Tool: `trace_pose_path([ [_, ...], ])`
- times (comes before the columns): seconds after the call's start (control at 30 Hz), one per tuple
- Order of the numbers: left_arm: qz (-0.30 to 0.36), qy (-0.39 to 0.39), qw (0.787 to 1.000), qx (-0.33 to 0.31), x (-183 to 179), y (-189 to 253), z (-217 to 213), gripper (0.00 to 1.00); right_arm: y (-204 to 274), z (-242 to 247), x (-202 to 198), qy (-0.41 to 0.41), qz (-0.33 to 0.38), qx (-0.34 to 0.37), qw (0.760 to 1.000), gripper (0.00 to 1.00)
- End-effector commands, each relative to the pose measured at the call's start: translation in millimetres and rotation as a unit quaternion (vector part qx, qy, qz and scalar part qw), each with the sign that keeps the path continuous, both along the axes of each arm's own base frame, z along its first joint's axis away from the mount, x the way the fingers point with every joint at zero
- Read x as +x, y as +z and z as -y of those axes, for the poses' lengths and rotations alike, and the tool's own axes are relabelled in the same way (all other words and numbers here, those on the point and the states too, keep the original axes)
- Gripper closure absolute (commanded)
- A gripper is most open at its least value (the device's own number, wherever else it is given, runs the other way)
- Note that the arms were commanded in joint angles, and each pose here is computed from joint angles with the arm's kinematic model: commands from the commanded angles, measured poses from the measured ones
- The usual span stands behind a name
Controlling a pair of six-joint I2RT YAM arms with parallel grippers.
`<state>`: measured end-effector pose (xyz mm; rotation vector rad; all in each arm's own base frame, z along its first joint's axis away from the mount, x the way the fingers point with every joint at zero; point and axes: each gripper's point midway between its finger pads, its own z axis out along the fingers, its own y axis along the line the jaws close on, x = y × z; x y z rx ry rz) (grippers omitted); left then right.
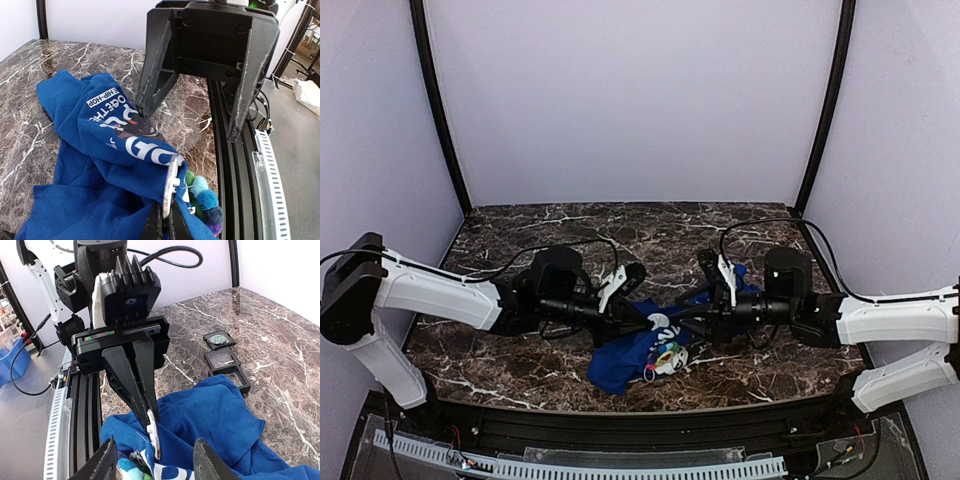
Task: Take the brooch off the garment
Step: Open the brooch with the crumpled clothing, then remove the brooch from the crumpled clothing.
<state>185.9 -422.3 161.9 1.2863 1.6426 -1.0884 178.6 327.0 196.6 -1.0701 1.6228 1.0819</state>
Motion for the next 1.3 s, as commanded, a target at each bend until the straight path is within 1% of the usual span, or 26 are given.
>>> trace_pose_path([
  [0.0,0.002,-0.02,0.999,-0.028,-9,15,-1,0.99,-4,-1,6,-0.01,0.0,0.001,1.0,0.53],
  [0.2,-0.004,-0.031,0.999,-0.028,-12,15,-1,0.99,-15,-14,6,0.011,-0.014,-0.015,1.0,0.66],
  [0.57,-0.003,-0.032,0.999,-0.024,-12,14,-1,0.99,-14,-25,3,0.028,-0.013,-0.012,0.999,0.81],
  [0.6,-0.003,-0.032,0.999,-0.024,-12,13,-1,0.99,-14,-26,3,0.029,-0.014,-0.012,0.999,0.84],
  [0.7,-0.004,-0.032,0.999,-0.022,-12,12,-1,0.99,-16,-28,3,0.033,-0.016,-0.014,0.999,1.0],
  [0.8,-0.003,-0.026,0.999,-0.02,-10,12,-1,0.99,-14,-27,5,0.023,-0.01,-0.01,1.0,1.0],
  [0.83,-0.005,-0.024,1.0,-0.017,-10,10,-2,0.97,-13,-27,6,0.018,-0.006,-0.009,1.0,1.0],
  [0.87,-0.003,-0.019,1.0,-0.016,-8,11,-2,0.84,-13,-26,8,0.009,-0.002,-0.01,1.0,1.0],
  [0.9,-0.005,-0.018,1.0,-0.014,-8,9,-3,0.75,-12,-25,11,0.0,0.002,-0.011,1.0,1.0],
  [0.93,-0.003,-0.012,1.0,-0.014,-7,10,-4,0.56,-12,-24,12,-0.007,0.006,-0.012,1.0,1.0],
  [0.97,-0.003,-0.01,1.0,-0.013,-6,10,-5,0.48,-12,-23,13,-0.012,0.009,-0.013,1.0,1.0],
  [1.0,-0.003,-0.006,1.0,-0.01,-6,8,-6,0.36,-12,-22,14,-0.014,0.011,-0.014,1.0,1.0],
  [1.03,-0.004,-0.003,1.0,-0.009,-5,7,-6,0.26,-12,-22,14,-0.015,0.011,-0.014,1.0,1.0],
  [1.1,-0.005,0.004,1.0,-0.002,-3,2,-8,0.17,-11,-22,15,-0.019,0.014,-0.015,1.0,1.0],
  [1.17,-0.008,0.008,1.0,0.005,-3,-3,-9,0.14,-12,-21,16,-0.023,0.015,-0.019,0.999,1.0],
  [1.2,-0.008,0.011,1.0,0.008,-2,-5,-9,0.14,-12,-21,16,-0.024,0.015,-0.019,0.999,1.0],
  [1.27,-0.01,0.019,1.0,0.016,1,-10,-9,0.16,-11,-21,15,-0.024,0.017,-0.018,0.999,1.0],
])
